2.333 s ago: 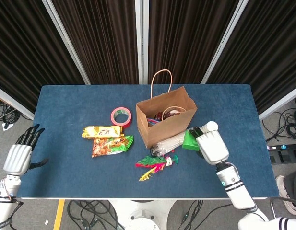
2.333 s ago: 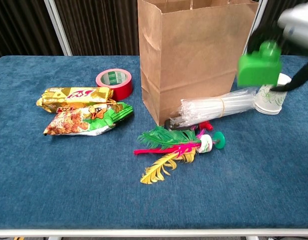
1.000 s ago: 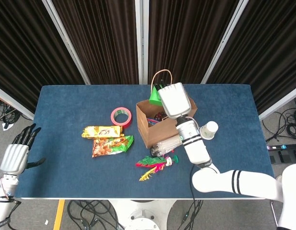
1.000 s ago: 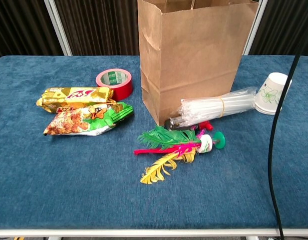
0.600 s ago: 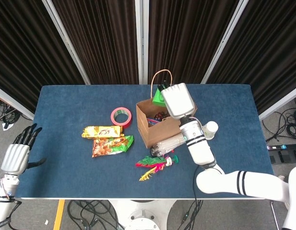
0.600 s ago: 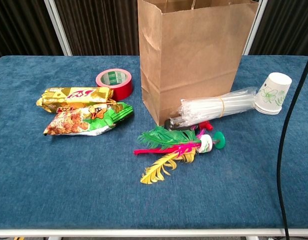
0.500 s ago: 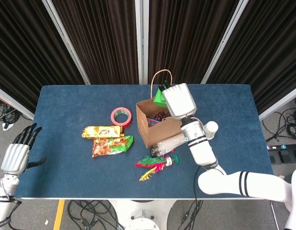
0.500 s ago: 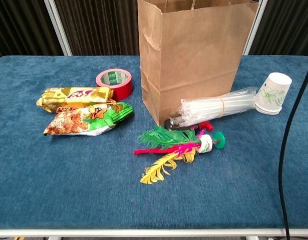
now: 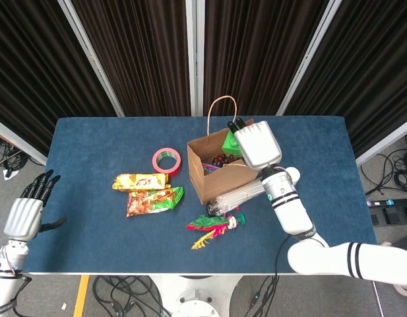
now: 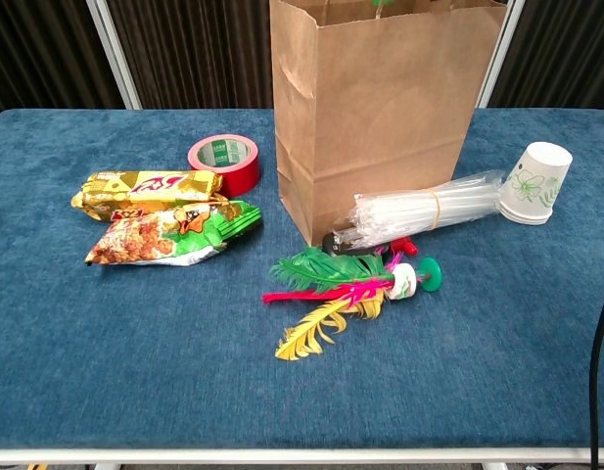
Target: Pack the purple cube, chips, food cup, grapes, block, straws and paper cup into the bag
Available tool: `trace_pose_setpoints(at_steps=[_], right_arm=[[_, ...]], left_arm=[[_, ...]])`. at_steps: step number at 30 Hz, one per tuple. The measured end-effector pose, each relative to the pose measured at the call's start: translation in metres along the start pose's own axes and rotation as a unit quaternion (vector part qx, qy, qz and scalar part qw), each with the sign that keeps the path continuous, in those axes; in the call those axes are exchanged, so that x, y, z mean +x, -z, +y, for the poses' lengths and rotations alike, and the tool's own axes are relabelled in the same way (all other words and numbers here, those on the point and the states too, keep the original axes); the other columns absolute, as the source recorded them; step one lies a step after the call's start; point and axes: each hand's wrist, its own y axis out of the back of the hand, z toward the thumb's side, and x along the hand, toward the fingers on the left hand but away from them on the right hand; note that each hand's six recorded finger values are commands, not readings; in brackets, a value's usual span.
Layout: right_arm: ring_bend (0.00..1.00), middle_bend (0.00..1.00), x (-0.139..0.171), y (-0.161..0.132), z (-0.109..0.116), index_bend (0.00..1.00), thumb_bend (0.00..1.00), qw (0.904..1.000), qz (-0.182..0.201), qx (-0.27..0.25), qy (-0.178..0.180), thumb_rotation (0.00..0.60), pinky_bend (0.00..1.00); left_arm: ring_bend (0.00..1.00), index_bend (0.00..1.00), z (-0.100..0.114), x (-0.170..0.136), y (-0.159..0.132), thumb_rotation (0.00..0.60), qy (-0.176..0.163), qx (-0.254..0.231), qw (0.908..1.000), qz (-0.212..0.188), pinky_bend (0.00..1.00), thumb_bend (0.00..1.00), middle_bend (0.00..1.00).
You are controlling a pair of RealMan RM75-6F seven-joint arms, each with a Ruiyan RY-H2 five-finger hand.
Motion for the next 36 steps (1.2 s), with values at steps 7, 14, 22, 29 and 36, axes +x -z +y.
trace_pose_setpoints(at_steps=[7,14,22,29,36], right_arm=[[0.83,0.22,0.001,0.005,0.001,0.08,0.00,0.9999,-0.002,-0.016,-0.001,0.600,0.88],[0.83,0.24,0.003,0.004,0.020,0.08,0.00,0.9991,0.002,-0.026,0.033,0.600,0.88],[0.83,0.27,0.014,0.024,0.069,0.14,0.00,0.9904,-0.020,-0.074,0.116,0.600,0.88],[0.83,0.31,0.049,0.057,0.064,0.27,0.00,0.9930,-0.032,-0.024,0.111,0.600,0.88],[0.83,0.34,0.090,0.084,-0.001,0.29,0.00,0.9990,-0.033,0.029,0.002,0.600,0.88]], left_arm=[[0.04,0.11,0.000,0.001,-0.001,0.600,-0.001,0.001,1.0000,-0.002,0.20,0.08,0.09],[0.03,0.11,-0.001,0.002,-0.002,0.600,0.000,0.000,1.0000,-0.003,0.20,0.08,0.09],[0.03,0.11,0.001,0.002,-0.003,0.600,-0.002,-0.001,1.0000,-0.004,0.20,0.08,0.09],[0.03,0.11,0.000,0.002,-0.004,0.600,-0.001,-0.003,1.0000,-0.005,0.20,0.09,0.09],[0.03,0.11,0.002,0.003,-0.005,0.600,-0.005,-0.006,1.0000,-0.007,0.20,0.08,0.09]])
